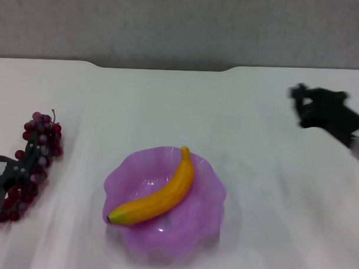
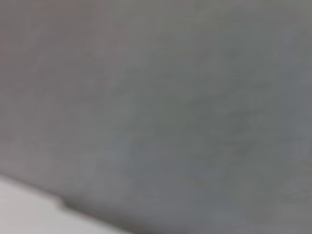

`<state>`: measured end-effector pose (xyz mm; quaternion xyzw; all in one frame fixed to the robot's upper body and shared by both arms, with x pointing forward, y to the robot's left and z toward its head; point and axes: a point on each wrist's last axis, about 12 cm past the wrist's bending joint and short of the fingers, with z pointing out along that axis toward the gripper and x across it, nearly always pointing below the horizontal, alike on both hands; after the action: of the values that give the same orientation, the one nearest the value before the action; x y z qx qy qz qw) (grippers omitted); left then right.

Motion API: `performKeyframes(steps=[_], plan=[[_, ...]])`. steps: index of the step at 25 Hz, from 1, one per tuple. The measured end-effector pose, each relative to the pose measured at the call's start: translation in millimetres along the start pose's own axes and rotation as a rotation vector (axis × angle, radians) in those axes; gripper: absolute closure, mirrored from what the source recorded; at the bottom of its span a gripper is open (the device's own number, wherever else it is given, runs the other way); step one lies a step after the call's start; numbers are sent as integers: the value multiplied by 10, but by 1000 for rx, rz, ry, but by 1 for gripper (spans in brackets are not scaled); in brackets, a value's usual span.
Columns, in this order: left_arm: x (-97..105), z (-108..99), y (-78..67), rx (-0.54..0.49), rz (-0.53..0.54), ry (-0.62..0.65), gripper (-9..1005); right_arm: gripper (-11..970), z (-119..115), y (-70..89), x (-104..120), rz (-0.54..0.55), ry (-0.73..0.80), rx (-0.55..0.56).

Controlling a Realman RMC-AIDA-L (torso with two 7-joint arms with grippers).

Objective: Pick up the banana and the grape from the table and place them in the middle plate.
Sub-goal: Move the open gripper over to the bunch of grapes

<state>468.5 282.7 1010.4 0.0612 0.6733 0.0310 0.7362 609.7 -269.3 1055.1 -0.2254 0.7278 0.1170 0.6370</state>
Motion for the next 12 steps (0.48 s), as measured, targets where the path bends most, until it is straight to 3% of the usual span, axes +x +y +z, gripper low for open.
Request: performKeyframes(steps=[1,7,12], plan=[[3,-4,2,0,-4,2,128,832,-89,-54,31,6,-31,51],[10,6,-2,4,-10,9,128,892,-648,-282,213,-15,-172,356],[7,21,-1,6,-28,9,128,942,-967,-184,452,-36,-136,552]])
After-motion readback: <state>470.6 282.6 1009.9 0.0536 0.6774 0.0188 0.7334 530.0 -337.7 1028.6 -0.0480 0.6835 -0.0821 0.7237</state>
